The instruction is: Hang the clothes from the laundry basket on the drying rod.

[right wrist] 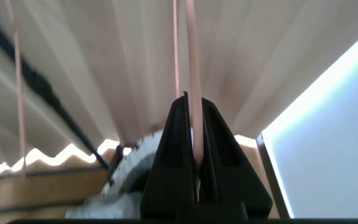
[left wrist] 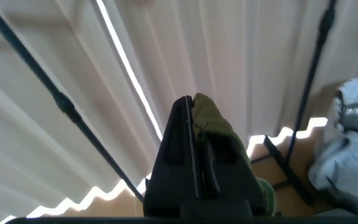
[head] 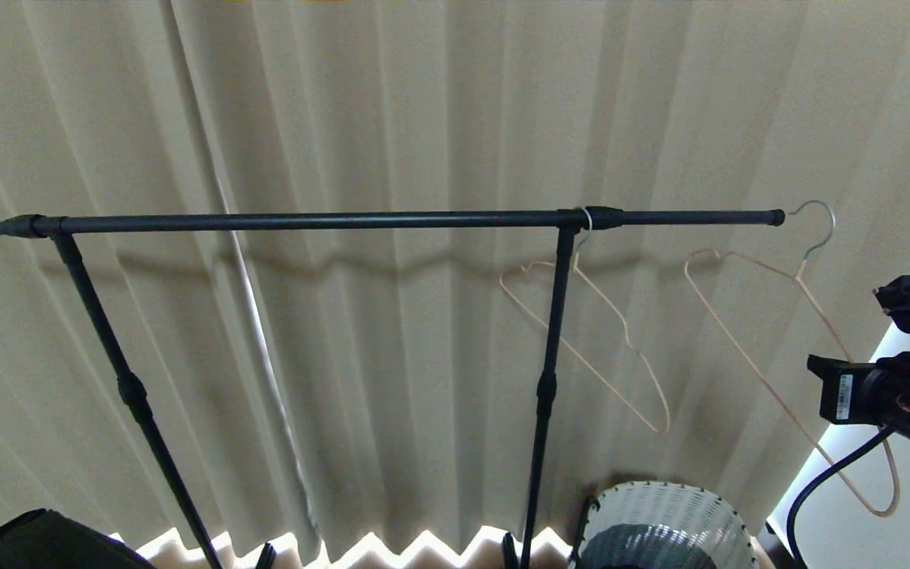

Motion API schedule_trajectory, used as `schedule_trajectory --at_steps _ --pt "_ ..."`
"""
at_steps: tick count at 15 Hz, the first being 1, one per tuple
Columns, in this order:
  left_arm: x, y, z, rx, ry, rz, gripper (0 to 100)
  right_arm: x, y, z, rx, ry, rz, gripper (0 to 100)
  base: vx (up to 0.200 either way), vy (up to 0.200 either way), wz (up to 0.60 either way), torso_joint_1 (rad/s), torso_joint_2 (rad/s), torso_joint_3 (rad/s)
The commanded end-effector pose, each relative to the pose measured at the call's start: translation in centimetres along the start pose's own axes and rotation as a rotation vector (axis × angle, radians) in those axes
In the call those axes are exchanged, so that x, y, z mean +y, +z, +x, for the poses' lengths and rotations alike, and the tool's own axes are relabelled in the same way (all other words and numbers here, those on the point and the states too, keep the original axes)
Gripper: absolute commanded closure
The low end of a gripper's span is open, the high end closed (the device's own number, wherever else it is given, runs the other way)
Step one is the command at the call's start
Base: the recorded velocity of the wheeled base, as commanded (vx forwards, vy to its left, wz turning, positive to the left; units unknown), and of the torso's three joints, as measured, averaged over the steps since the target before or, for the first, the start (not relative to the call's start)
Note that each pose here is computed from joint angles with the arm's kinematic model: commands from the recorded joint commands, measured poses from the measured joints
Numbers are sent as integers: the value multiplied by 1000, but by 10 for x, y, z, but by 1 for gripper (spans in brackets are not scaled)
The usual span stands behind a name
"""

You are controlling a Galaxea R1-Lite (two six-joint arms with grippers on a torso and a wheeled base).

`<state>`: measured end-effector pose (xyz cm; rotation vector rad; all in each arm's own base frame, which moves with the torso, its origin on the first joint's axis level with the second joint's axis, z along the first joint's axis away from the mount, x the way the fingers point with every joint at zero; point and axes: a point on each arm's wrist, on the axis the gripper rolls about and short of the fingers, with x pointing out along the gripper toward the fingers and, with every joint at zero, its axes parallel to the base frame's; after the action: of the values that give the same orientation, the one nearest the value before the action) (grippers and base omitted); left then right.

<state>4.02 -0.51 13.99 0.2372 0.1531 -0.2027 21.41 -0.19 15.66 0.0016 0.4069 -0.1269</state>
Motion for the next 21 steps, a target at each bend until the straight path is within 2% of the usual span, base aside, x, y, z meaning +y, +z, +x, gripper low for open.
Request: schedule_trajectory --at_steps 1,7,9,14,18,21 --pt "0 0 0 0 0 -1 100 0 0 -1 -1 0 0 100 -200 0 0 2 -2 2" --pt "0 -1 0 4 -4 -1 100 0 -6 -3 14 2 -4 100 -200 0 0 2 5 3" --pt "0 -1 0 4 -4 -1 100 2 -12 -5 32 18 -11 100 0 0 0 0 0 0" --pt "0 -1 0 5 -4 -3 100 18 -20 -36 -26 256 -37 100 0 0 0 0 0 0" --pt "0 -1 0 5 -4 -2 100 22 -23 -52 -122 332 -46 100 0 0 0 0 0 0" --pt "0 -1 0 3 -2 -3 100 24 -27 -56 -120 354 -54 100 0 0 0 0 0 0"
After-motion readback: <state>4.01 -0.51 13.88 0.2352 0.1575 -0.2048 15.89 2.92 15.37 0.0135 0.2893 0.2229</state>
